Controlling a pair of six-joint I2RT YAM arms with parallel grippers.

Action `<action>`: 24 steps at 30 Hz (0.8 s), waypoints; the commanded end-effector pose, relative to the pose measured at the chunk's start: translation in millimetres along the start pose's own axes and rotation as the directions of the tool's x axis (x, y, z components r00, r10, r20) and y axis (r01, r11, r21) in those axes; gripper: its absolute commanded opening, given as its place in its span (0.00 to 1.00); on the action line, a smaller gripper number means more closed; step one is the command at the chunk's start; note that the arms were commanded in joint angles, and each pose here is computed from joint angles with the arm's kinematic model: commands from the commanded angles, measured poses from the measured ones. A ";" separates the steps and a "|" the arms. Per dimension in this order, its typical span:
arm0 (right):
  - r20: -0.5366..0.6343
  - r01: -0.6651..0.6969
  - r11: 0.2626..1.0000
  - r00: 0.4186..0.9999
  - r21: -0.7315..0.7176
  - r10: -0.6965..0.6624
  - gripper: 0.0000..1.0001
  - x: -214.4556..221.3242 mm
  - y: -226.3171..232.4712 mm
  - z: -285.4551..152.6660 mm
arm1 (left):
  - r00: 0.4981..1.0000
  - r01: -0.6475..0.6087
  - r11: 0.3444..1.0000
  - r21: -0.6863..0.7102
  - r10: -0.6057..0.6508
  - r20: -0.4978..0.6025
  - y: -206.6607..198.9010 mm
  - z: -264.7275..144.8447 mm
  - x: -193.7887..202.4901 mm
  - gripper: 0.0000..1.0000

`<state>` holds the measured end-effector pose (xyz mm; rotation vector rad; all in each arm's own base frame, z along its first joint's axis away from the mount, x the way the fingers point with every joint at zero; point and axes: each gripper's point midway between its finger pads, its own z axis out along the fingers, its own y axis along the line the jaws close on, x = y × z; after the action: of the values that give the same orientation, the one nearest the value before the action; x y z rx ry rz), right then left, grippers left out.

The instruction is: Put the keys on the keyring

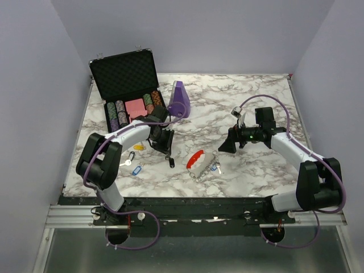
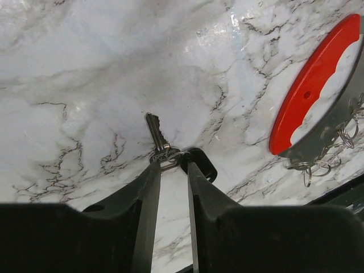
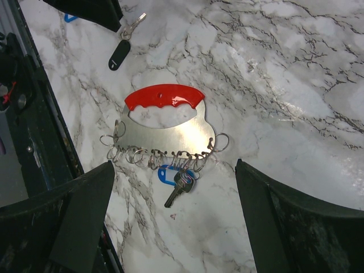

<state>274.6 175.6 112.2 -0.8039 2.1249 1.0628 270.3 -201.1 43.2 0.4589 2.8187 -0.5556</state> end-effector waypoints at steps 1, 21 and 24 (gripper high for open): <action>0.014 0.037 0.999 0.999 -0.023 -0.037 0.95 -8.1 8.2 -3.1 | 1.000 0.001 1.000 0.030 -0.001 0.013 -2.8 0.2 -4.1 0.34; 0.010 0.033 0.999 0.999 -0.024 -0.032 0.95 -7.0 8.3 -3.0 | 0.999 0.006 0.992 0.123 -0.001 -0.042 -11.4 12.0 -0.8 0.34; 0.011 0.034 0.999 0.999 -0.025 -0.033 0.95 -7.4 8.8 -3.2 | 0.999 0.009 0.992 0.122 -0.003 -0.049 -10.8 13.1 0.7 0.34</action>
<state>273.6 175.4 111.6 -0.8083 2.1271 1.0631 265.0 -210.9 31.3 0.4712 2.8571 -0.6861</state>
